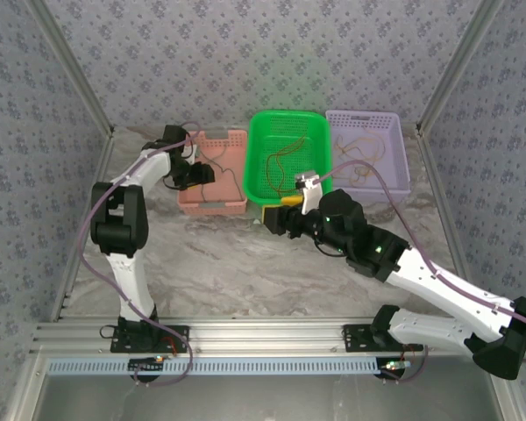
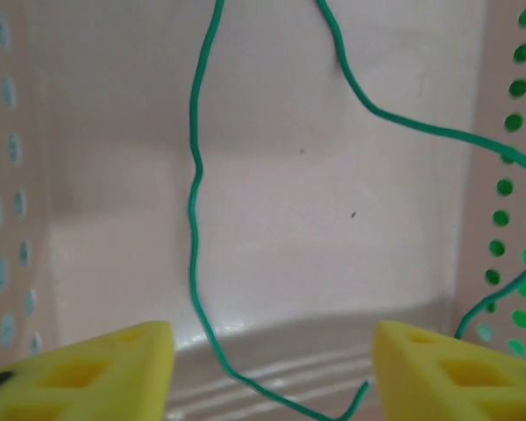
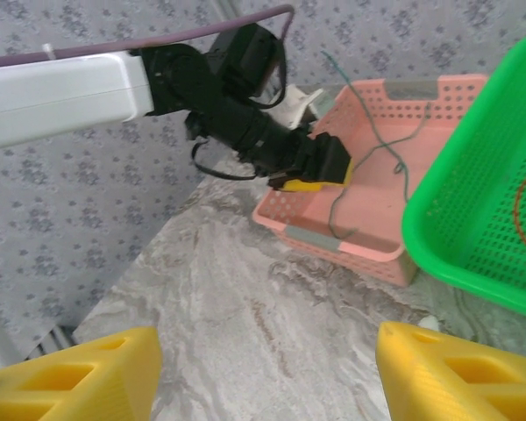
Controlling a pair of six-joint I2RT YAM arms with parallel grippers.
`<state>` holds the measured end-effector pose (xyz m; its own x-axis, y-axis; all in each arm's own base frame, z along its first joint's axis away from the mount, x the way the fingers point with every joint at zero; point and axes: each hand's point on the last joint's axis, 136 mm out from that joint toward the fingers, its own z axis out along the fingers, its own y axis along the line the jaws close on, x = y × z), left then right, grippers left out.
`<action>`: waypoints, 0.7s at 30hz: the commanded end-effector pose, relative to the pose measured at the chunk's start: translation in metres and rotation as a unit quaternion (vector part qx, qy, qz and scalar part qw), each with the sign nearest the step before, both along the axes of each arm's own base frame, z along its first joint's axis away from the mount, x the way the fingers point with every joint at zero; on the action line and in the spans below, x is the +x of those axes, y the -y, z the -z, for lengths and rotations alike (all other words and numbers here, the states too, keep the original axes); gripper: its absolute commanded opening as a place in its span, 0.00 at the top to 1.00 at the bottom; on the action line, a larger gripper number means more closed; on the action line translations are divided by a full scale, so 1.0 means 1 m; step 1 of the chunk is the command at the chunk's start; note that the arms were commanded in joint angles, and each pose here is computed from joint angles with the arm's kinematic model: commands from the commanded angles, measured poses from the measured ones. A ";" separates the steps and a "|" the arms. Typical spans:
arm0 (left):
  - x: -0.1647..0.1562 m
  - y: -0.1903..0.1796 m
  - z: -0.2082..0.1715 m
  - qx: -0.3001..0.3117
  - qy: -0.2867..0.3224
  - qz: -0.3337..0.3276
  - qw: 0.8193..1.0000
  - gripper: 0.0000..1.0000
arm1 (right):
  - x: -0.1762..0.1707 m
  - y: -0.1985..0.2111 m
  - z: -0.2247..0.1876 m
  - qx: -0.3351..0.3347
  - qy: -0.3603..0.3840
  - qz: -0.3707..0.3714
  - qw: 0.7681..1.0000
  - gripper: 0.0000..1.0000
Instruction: Untangle the cables
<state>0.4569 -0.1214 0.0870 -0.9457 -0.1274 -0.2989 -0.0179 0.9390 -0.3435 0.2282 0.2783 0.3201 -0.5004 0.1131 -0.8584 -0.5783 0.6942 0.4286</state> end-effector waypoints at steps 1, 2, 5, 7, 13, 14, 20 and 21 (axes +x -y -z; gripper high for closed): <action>-0.002 -0.011 -0.076 0.020 0.095 -0.031 0.995 0.30 | 0.005 0.020 -0.026 -0.013 0.039 0.040 0.998 0.31; -0.005 -0.014 -0.091 0.019 0.114 -0.041 0.992 0.29 | 0.005 0.024 -0.029 -0.018 0.046 0.045 0.998 0.30; -0.021 -0.020 -0.135 0.007 0.165 -0.066 0.984 0.25 | 0.006 0.036 -0.036 -0.037 0.059 0.059 0.996 0.26; -0.036 -0.021 -0.161 -0.003 0.193 -0.073 0.978 0.22 | 0.005 0.043 -0.042 -0.046 0.070 0.065 0.994 0.17; -0.113 -0.025 -0.220 -0.057 0.244 -0.087 0.964 0.01 | 0.002 0.082 -0.059 -0.079 0.097 0.113 0.986 0.01; -0.130 -0.025 -0.222 -0.067 0.242 -0.087 0.964 0.01 | 0.000 0.089 -0.063 -0.082 0.103 0.120 0.984 0.01; -0.215 -0.032 -0.235 -0.109 0.254 -0.086 0.957 0.01 | -0.017 0.128 -0.076 -0.082 0.143 0.147 0.975 0.01; -0.225 -0.038 -0.234 -0.102 0.254 -0.094 0.957 0.01 | -0.020 0.135 -0.076 -0.082 0.148 0.156 0.973 0.01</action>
